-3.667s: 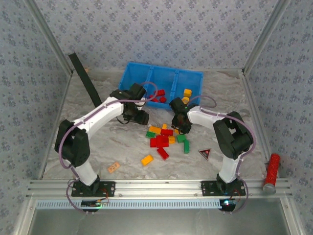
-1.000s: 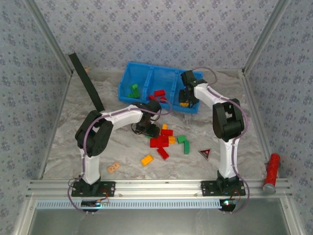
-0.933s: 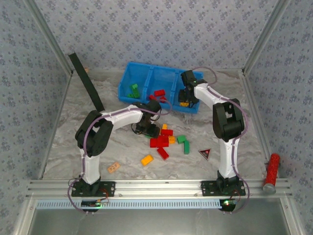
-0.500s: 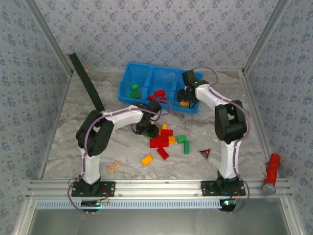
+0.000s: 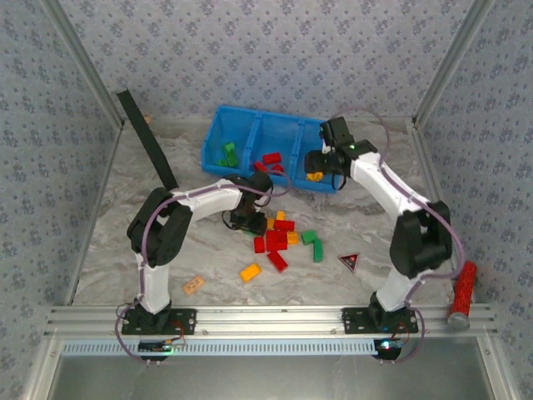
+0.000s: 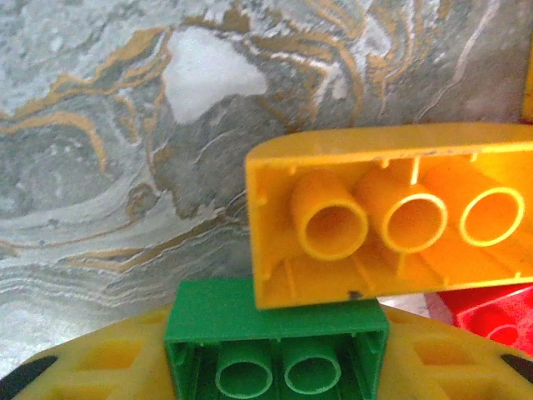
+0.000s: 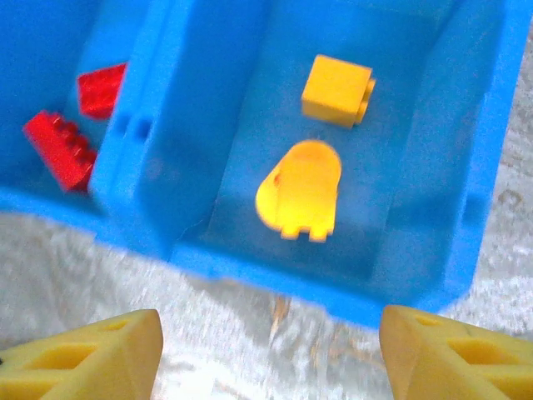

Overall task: Sort the legos into containers by color
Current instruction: Pick up the lego from the center of the table, then place the lego in the container.

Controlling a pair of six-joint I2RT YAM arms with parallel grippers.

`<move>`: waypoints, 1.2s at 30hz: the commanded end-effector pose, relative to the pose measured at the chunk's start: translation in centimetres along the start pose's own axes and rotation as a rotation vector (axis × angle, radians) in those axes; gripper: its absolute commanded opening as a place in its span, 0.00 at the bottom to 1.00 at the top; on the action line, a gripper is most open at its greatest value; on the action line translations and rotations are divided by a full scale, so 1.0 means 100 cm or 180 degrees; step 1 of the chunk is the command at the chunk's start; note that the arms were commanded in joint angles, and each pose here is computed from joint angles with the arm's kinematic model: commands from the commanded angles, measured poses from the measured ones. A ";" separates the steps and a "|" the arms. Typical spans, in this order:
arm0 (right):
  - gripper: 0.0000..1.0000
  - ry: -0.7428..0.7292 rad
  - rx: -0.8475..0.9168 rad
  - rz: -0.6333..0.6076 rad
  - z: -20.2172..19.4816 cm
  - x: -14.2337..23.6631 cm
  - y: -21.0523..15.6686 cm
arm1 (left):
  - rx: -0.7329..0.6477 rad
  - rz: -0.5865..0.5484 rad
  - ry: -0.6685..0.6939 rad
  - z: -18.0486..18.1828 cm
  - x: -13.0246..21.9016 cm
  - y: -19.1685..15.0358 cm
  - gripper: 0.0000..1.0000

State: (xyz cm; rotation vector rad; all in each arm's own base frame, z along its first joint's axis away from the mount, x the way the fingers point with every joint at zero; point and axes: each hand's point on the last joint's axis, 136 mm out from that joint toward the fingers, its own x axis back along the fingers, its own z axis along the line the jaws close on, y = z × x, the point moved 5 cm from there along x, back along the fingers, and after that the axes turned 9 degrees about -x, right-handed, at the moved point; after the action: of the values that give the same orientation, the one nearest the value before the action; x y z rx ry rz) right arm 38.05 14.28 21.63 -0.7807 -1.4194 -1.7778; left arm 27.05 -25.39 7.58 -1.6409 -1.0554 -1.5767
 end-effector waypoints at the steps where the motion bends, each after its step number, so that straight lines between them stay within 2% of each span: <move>1: 0.73 0.0044 0.0303 0.0160 0.004 0.027 -0.040 | 0.0114 -0.0047 -0.0099 0.010 0.023 -0.001 0.38; 5: 0.74 0.0128 0.0439 0.0210 0.004 0.048 -0.082 | 0.0187 -0.0193 -0.0205 0.018 0.045 0.009 0.38; 8: 0.74 0.0362 0.0497 0.0188 0.010 0.060 -0.109 | 0.0170 -0.0345 -0.0214 0.025 0.067 0.022 0.38; 15: 0.75 0.0639 0.0696 0.0434 0.026 0.059 -0.173 | 0.0407 -0.0974 -0.0134 0.066 0.132 0.069 0.39; 22: 0.77 0.0906 0.0959 0.0459 0.056 0.063 -0.195 | 0.0783 -0.1626 0.0051 0.116 0.174 0.118 0.40; 27: 0.80 0.1011 0.1004 0.0608 0.071 0.055 -0.204 | 0.0938 -0.1677 0.0287 0.141 0.172 0.144 0.41; 36: 0.83 0.0967 0.1193 0.0730 0.089 0.041 -0.220 | 0.1134 -0.1411 0.0170 0.157 0.111 0.179 0.41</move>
State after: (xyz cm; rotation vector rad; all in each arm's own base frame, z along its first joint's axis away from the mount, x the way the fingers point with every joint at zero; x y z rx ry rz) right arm 17.41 24.29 14.26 -0.4517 -1.3482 -1.3164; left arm 49.45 -19.21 19.32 -1.1733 -1.6414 -1.6184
